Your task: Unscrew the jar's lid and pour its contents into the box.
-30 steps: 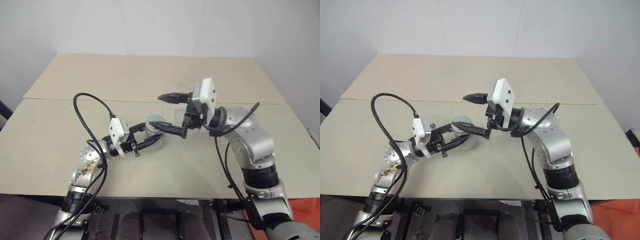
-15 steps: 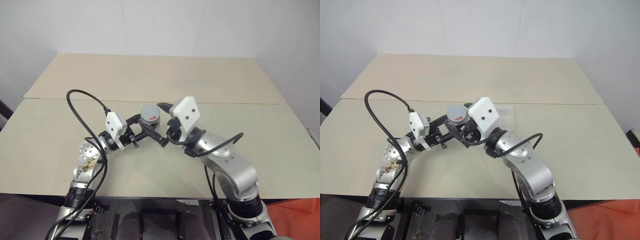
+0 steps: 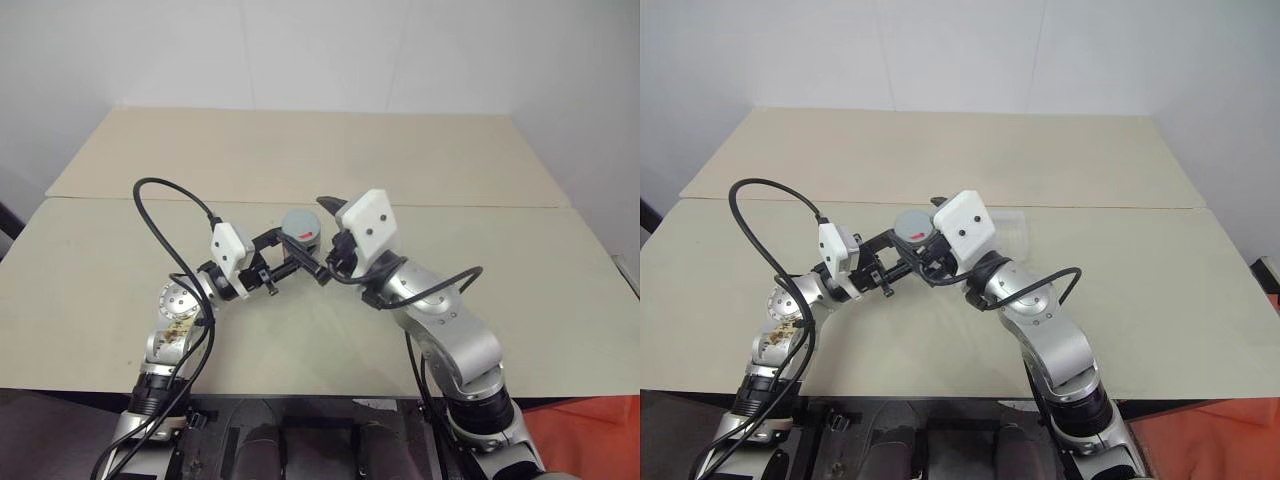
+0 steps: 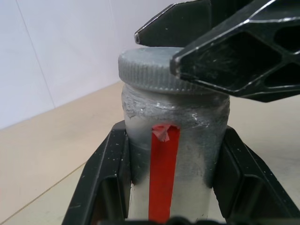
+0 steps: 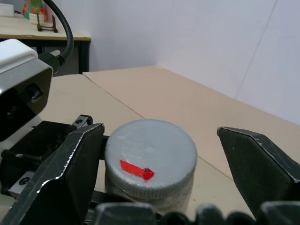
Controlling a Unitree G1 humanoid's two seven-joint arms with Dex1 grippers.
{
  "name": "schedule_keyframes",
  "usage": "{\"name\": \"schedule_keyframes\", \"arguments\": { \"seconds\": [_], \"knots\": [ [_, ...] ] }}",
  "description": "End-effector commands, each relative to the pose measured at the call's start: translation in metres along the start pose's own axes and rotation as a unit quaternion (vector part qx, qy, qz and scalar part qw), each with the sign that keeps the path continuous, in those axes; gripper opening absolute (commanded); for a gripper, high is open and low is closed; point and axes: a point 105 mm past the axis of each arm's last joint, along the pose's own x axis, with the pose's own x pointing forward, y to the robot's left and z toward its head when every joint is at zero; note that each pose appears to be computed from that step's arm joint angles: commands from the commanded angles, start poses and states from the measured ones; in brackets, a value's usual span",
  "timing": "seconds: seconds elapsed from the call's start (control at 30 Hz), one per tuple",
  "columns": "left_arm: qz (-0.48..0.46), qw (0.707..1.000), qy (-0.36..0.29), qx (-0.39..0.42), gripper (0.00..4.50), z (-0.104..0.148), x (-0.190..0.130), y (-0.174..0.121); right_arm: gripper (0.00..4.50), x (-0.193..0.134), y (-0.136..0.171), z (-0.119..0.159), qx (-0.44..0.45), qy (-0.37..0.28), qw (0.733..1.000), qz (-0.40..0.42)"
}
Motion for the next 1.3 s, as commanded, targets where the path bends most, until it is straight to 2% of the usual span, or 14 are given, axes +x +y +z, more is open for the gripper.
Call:
{"name": "schedule_keyframes", "arguments": {
  "seconds": [0.03,0.1,0.13,0.47,0.63,0.83,0.97,1.07,1.2,1.3],
  "knots": [
    [0.000,1.000,-0.018,0.013,1.93,0.011,0.002,0.003,3.55,-0.001,0.002,0.010,-0.003,-0.023,1.000,0.009],
    [0.000,1.000,-0.019,0.014,1.93,0.012,0.001,0.003,2.88,-0.001,0.003,0.009,-0.002,-0.021,1.000,0.011],
    [-0.001,1.000,-0.019,0.014,1.93,0.012,0.001,0.003,2.74,-0.001,0.003,0.009,-0.002,-0.020,1.000,0.012],
    [-0.023,0.999,-0.023,0.006,1.93,0.014,0.000,-0.002,2.74,-0.005,0.001,0.006,-0.002,-0.015,0.999,0.042],
    [-0.072,0.997,-0.027,-0.016,1.93,0.018,-0.003,-0.014,2.74,-0.011,-0.003,0.004,0.022,-0.005,0.990,0.139],
    [-0.132,0.990,-0.021,-0.039,1.93,0.022,-0.008,-0.027,2.74,-0.021,-0.004,0.003,-0.016,0.001,0.955,0.296],
    [-0.165,0.984,-0.031,-0.060,1.93,0.027,-0.011,-0.035,2.74,-0.023,-0.008,0.004,0.000,0.003,0.917,0.399],
    [-0.173,0.983,-0.028,-0.060,1.93,0.028,-0.012,-0.038,2.74,-0.028,-0.009,0.004,0.011,0.006,0.877,0.480],
    [-0.177,0.982,-0.025,-0.057,1.93,0.028,-0.012,-0.040,2.74,-0.030,-0.018,-0.004,-0.008,0.028,0.835,0.549],
    [-0.178,0.982,-0.025,-0.056,1.93,0.028,-0.011,-0.042,2.74,-0.025,-0.020,-0.007,-0.023,0.032,0.826,0.563]
  ]
}}
